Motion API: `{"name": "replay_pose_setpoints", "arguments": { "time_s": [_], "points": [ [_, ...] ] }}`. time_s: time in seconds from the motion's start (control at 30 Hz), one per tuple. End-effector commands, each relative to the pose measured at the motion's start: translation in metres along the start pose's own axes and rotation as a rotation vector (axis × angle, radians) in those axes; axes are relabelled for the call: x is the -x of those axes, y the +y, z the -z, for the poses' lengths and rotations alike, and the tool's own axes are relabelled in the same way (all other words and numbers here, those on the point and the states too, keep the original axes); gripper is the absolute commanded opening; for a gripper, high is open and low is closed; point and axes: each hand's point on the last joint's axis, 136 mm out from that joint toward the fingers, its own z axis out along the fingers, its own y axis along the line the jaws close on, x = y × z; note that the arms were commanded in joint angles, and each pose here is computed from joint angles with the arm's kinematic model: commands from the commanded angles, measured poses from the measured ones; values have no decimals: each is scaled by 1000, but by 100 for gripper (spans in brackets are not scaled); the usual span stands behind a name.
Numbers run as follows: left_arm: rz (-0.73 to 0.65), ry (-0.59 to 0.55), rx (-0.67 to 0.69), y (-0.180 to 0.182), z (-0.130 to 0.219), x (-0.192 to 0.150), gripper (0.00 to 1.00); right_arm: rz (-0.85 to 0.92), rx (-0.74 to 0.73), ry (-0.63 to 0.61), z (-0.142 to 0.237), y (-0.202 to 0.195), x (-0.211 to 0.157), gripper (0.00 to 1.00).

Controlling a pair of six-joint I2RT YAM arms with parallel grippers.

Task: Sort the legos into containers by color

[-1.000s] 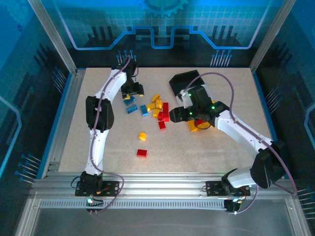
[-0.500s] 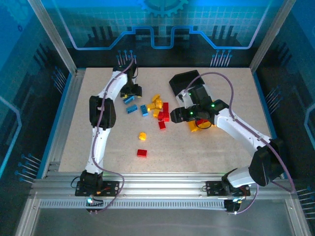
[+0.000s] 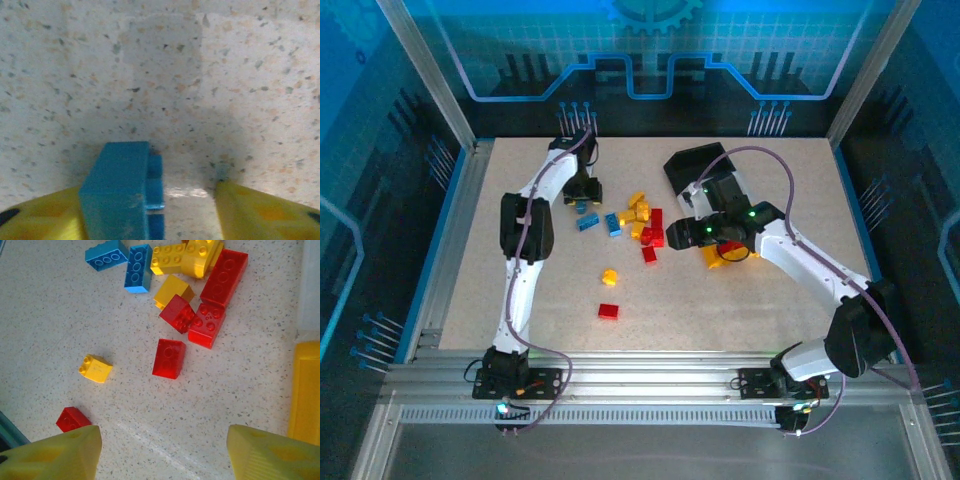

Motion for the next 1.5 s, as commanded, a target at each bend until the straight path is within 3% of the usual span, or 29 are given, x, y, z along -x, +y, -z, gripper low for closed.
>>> {"name": "replay_pose_setpoints", "arguments": {
  "time_s": [0.0,0.13,0.37,0.57,0.67,0.87,1.07,1.23,1.47],
  "points": [
    [32,70,11,13,-8,-18,49,4,21,-5,5,3,3,67],
    [60,81,7,17,-8,-24,31,4,29,-12,9,4,1,66],
    [136,64,-120,-2,19,-28,26,-10,18,-83,28,1,4,66],
    [351,19,-580,-84,85,-13,27,-107,-6,-246,70,-21,11,66],
    [400,24,-744,-134,106,-9,28,-179,-28,-329,90,-39,10,67],
    [361,76,-888,-231,133,-13,29,-266,-60,-424,113,-60,0,67],
    [369,141,-1003,-307,130,-13,30,-303,-84,-459,118,-68,-8,67],
    [402,179,-1062,-336,120,-11,31,-302,-87,-470,119,-69,-3,67],
    [384,204,-1082,-344,112,-13,43,-314,-83,-468,115,-71,-2,68]
  ]
}}
